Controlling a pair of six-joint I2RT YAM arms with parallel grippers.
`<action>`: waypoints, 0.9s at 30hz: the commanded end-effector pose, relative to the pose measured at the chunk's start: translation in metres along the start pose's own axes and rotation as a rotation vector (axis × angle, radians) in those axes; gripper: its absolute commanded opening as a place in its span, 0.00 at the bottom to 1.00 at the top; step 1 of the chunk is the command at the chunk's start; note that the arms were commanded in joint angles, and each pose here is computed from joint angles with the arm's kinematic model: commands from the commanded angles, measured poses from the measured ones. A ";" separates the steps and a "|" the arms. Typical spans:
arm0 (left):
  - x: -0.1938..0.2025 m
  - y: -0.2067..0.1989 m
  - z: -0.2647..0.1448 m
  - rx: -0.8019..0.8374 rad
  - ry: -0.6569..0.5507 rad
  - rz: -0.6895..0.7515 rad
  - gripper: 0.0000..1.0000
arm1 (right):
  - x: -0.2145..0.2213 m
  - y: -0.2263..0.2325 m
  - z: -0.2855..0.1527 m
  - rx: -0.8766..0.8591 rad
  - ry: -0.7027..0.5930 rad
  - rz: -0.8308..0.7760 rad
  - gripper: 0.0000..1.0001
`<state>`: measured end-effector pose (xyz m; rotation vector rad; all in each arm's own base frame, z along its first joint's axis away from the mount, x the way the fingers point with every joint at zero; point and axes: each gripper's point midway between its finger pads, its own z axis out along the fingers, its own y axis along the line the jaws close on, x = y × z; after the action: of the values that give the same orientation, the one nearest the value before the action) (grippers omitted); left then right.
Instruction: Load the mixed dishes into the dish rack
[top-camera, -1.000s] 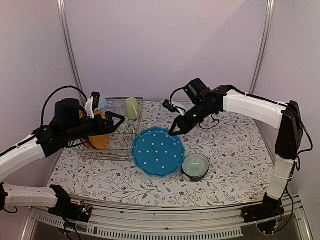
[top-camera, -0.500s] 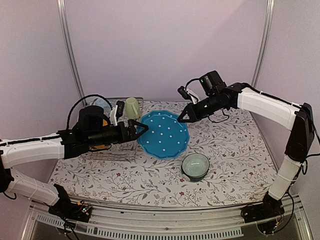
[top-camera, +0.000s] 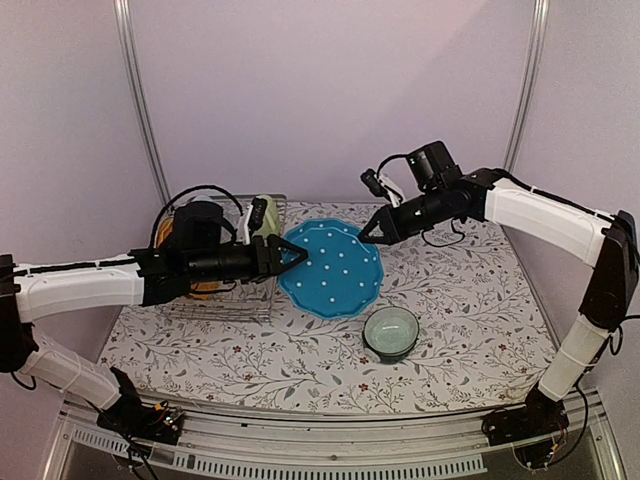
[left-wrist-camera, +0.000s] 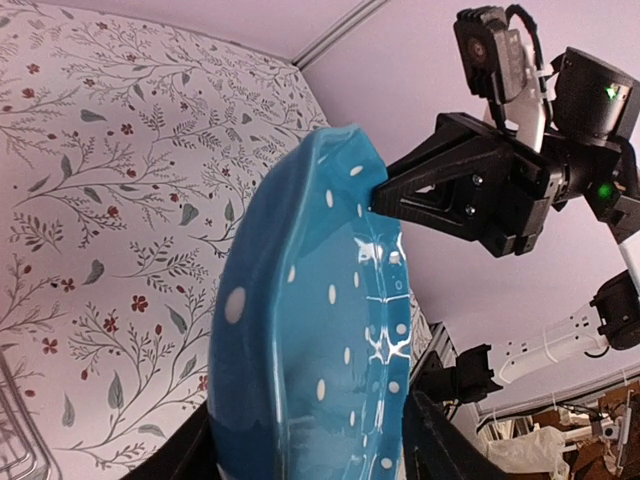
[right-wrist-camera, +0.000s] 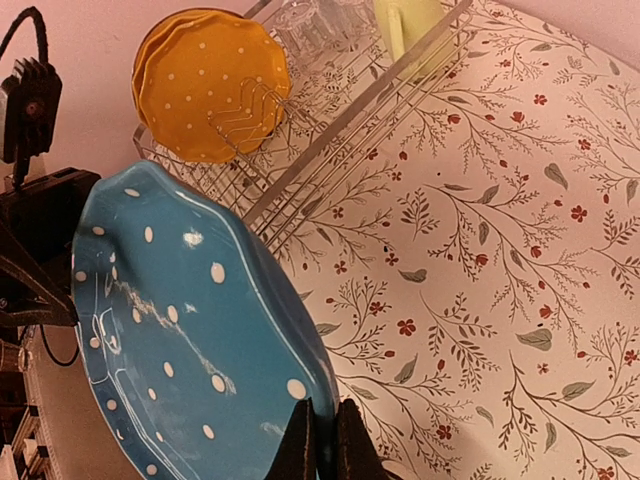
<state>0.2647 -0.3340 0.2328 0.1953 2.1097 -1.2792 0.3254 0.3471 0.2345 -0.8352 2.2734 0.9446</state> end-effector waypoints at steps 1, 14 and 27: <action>0.005 -0.014 0.003 0.048 0.043 0.001 0.55 | -0.038 0.023 -0.034 -0.047 -0.158 -0.051 0.00; 0.002 -0.018 -0.002 0.055 0.031 0.017 0.21 | -0.031 0.016 -0.032 -0.047 -0.149 -0.045 0.00; -0.042 -0.022 -0.040 -0.004 -0.136 0.068 0.00 | -0.003 0.016 -0.019 -0.098 -0.071 -0.059 0.34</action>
<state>0.2638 -0.3157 0.2256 0.1672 2.1689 -1.1857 0.3157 0.3461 0.2390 -0.8726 2.2138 1.0182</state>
